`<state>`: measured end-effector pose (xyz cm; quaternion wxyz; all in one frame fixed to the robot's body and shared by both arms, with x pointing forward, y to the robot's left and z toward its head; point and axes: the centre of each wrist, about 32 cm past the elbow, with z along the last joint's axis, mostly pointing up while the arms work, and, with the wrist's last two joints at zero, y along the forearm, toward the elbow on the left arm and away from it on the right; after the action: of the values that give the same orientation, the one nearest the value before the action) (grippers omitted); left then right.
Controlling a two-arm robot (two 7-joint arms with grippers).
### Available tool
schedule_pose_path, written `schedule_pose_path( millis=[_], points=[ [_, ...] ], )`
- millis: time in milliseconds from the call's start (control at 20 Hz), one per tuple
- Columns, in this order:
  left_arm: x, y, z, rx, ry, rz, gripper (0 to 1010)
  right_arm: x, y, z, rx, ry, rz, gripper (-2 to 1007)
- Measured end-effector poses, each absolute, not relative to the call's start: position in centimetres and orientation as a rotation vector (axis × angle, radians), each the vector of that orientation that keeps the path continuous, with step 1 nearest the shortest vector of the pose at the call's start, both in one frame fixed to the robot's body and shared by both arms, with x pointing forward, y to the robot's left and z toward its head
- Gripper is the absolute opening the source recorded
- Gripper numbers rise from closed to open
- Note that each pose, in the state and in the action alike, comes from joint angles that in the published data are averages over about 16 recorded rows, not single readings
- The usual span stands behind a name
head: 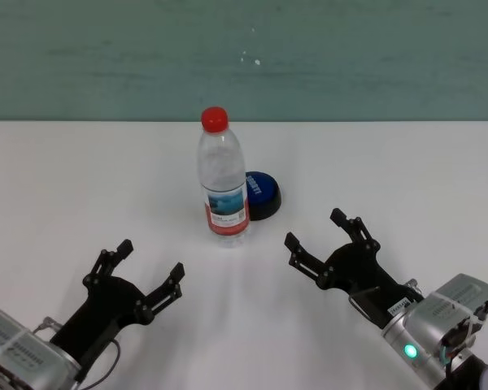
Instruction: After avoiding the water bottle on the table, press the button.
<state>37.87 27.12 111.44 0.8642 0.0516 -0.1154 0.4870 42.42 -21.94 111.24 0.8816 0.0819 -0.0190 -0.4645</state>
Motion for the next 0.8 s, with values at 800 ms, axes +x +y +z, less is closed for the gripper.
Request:
schedule_pose_path(
  millis=[800],
  points=[
    [37.87,27.12,111.44,0.108,-0.242,1.021,1000,42.24,-21.87,111.18,0.163,-0.062,-0.978,1004]
  ],
)
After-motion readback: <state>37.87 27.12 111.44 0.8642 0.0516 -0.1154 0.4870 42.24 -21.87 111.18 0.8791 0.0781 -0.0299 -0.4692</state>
